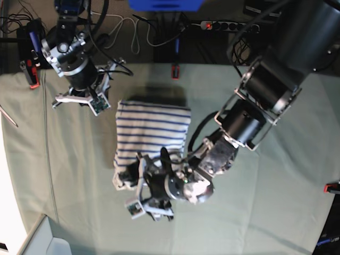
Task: Layout the t-shirt on the table in an organized manner, then fold the t-shirt properly
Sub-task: 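Rotate the folded stack with both grippers to square it, then release the folded shirt and raise both grippers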
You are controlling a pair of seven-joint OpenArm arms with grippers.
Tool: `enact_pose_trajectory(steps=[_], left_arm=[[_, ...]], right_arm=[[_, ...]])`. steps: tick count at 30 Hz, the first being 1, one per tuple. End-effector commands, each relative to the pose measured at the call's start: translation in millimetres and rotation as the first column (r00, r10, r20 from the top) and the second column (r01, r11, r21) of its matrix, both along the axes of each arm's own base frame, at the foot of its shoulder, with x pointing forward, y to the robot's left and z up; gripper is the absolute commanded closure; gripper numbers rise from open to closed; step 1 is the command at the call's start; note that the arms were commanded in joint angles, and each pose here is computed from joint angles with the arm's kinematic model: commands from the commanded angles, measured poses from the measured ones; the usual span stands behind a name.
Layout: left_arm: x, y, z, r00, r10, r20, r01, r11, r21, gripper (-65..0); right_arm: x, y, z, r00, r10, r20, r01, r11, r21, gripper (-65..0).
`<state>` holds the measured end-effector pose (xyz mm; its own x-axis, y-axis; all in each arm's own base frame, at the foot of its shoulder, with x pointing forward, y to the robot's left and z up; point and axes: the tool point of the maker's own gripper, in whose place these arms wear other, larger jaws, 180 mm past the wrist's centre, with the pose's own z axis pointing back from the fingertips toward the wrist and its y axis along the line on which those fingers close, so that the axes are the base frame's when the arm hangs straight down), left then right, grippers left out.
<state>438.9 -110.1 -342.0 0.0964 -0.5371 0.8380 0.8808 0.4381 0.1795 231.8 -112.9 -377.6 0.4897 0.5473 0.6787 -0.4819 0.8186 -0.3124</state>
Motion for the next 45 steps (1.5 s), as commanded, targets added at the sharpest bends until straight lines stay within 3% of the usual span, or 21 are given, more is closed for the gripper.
enact_pose_trajectory(steps=[1,5,13,17,21,23,25,29,31,35,40,45], left_arm=[[14.1,-10.4,36.8,0.997,0.001,0.071,0.004,0.997,-0.072,-44.5],[22.1,4.4,50.3,0.995,0.031,0.096,-0.023,0.996,-0.083,-44.5],[-2.0,15.5,22.8,0.998,0.030,0.048,-0.028,0.998,-0.049,-44.5],[0.5,31.1,30.6,0.996,0.045,0.079,-0.041,0.998,-0.050,-44.5],[8.0,79.0,57.6,0.976,0.183,0.118,-0.165,0.975,-0.146,-44.5],[12.0,120.7,68.3,0.945,0.309,0.111,-0.287,0.941,-0.182,-44.5],[9.3,170.8,69.2,0.889,0.451,0.078,-0.429,0.880,-0.204,-44.5],[-27.7,280.6,53.2,0.715,0.699,0.013,-0.684,0.703,-0.195,-44.4],[-57.1,313.4,33.3,0.648,0.761,-0.024,-0.754,0.637,-0.160,-44.4],[-107.8,345.8,-6.3,0.573,0.815,-0.084,-0.819,0.569,-0.069,-44.4],[-154.1,373.2,-35.5,0.492,0.861,-0.132,-0.867,0.498,0.014,-44.4],[-179.8,386.8,-45.5,0.453,0.880,-0.142,-0.883,0.465,0.060,-44.4]], right_arm=[[5.2,3.9,10.5,0.999,0.016,0.039,-0.017,1.000,0.017,0.0],[5.2,3.9,10.5,0.999,0.016,0.039,-0.017,1.000,0.017,0.0],[8.0,7.3,12.2,0.999,0.022,0.046,-0.023,0.999,0.023,0.0],[9.2,12.3,13.7,0.998,0.016,0.053,-0.018,0.999,0.043,0.0],[17.2,18.2,19.5,0.997,0.019,0.076,-0.023,0.998,0.056,0.0],[21.9,22.9,23.4,0.996,0.023,0.091,-0.029,0.997,0.066,0.0],[35.0,28.7,32.8,0.992,0.034,0.124,-0.043,0.997,0.070,0.0],[58.5,55.4,50.1,0.978,0.090,0.188,-0.109,0.989,0.096,0.0],[68.8,69.2,55.7,0.971,0.117,0.209,-0.142,0.984,0.109,0.0],[82.0,96.1,41.4,0.966,0.181,0.182,-0.207,0.969,0.136,0.0],[81.4,102.7,7.2,0.976,0.200,0.092,-0.212,0.964,0.160,0.0],[58.4,103.6,-23.9,0.978,0.206,0.001,-0.203,0.962,0.181,0.0]])
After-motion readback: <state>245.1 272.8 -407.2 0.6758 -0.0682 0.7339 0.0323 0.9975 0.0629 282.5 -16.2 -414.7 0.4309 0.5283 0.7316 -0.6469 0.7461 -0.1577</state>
